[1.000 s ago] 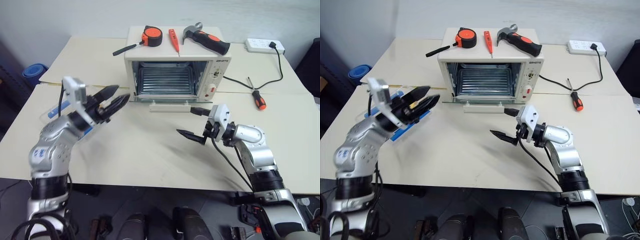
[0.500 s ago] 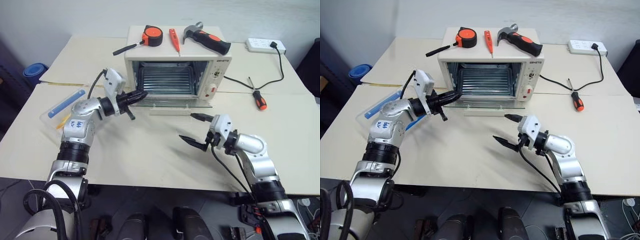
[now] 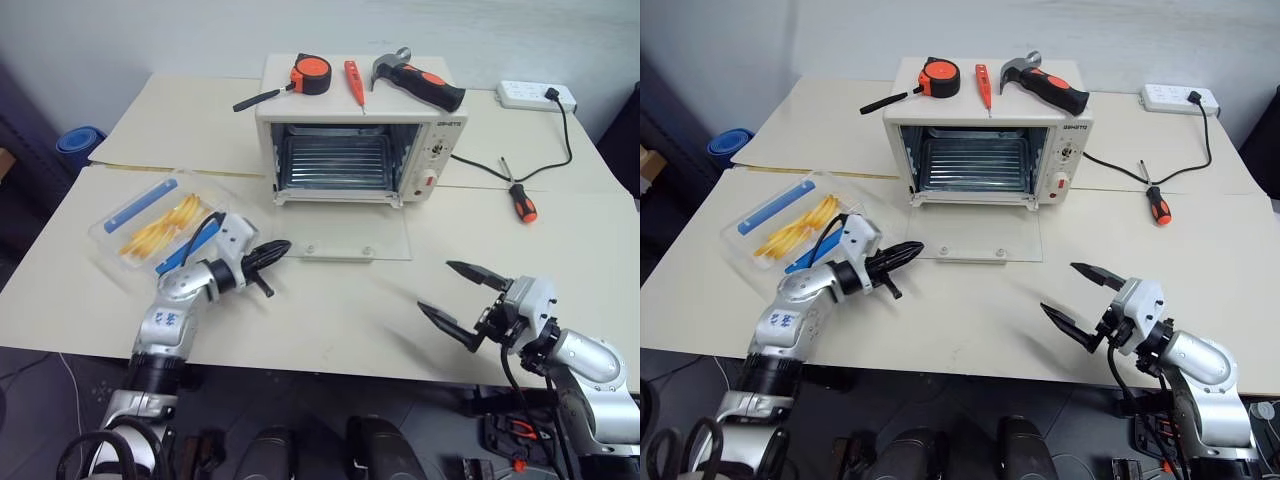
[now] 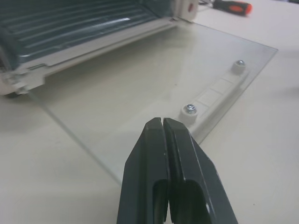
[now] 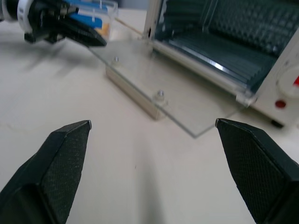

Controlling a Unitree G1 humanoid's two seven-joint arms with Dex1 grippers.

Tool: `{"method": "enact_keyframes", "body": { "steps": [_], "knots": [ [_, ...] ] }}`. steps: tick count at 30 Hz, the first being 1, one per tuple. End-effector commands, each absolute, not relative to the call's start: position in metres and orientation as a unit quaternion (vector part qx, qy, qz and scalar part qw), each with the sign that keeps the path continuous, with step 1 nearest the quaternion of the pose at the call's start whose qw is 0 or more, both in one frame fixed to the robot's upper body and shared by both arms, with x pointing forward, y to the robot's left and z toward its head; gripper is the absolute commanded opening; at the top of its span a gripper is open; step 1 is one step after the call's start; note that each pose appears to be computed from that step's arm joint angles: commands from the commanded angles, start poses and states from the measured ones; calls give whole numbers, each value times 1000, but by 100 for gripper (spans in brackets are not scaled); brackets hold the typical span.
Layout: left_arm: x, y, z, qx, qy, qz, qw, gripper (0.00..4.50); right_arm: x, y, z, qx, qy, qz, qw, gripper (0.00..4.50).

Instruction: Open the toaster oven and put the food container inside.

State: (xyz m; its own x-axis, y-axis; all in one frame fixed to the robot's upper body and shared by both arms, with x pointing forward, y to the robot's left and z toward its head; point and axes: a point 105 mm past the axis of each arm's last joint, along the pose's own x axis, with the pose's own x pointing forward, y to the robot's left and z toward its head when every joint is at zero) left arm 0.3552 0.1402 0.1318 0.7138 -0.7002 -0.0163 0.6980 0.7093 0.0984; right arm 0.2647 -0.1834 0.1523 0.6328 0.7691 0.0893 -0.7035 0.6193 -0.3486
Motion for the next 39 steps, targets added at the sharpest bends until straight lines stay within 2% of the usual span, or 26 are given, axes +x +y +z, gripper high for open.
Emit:
{"method": "enact_keyframes", "body": {
  "steps": [1,2,5,6,9,11,13,15,19,21,24,33,36,39],
  "knots": [
    [313,179,160,-15,-88,-344,935,49,263,-156,184,-92,-166,468,863,450],
    [302,187,160,-24,-89,-339,936,72,264,-153,188,-84,-172,477,858,450],
    [273,232,153,-36,-74,-250,965,165,271,-148,195,-84,-205,477,851,450],
    [259,258,150,-55,-69,-196,977,209,271,-142,192,-108,-213,489,839,450],
    [227,327,142,-83,-57,-25,995,276,269,-125,193,-151,-244,517,807,450],
    [210,360,139,-108,-53,71,990,344,269,-114,194,-153,-259,532,792,450],
    [205,364,142,-129,-53,88,986,397,269,-109,192,-150,-261,542,785,450],
    [211,358,145,-143,-27,90,985,448,272,-110,189,-146,-258,545,784,450],
    [224,356,153,-181,-12,110,977,448,275,-112,188,-148,-257,547,783,450],
    [237,357,158,-210,9,131,969,448,277,-113,188,-150,-256,548,782,450],
    [263,348,173,-222,41,113,968,448,277,-114,188,-155,-251,549,782,450],
    [305,353,165,-207,145,127,959,448,276,-114,190,-157,-255,534,790,450],
    [316,353,168,-207,154,120,959,396,278,-116,190,-161,-256,523,797,450],
    [323,356,168,-214,158,118,957,308,278,-119,190,-164,-254,515,802,450]
  ]
}}
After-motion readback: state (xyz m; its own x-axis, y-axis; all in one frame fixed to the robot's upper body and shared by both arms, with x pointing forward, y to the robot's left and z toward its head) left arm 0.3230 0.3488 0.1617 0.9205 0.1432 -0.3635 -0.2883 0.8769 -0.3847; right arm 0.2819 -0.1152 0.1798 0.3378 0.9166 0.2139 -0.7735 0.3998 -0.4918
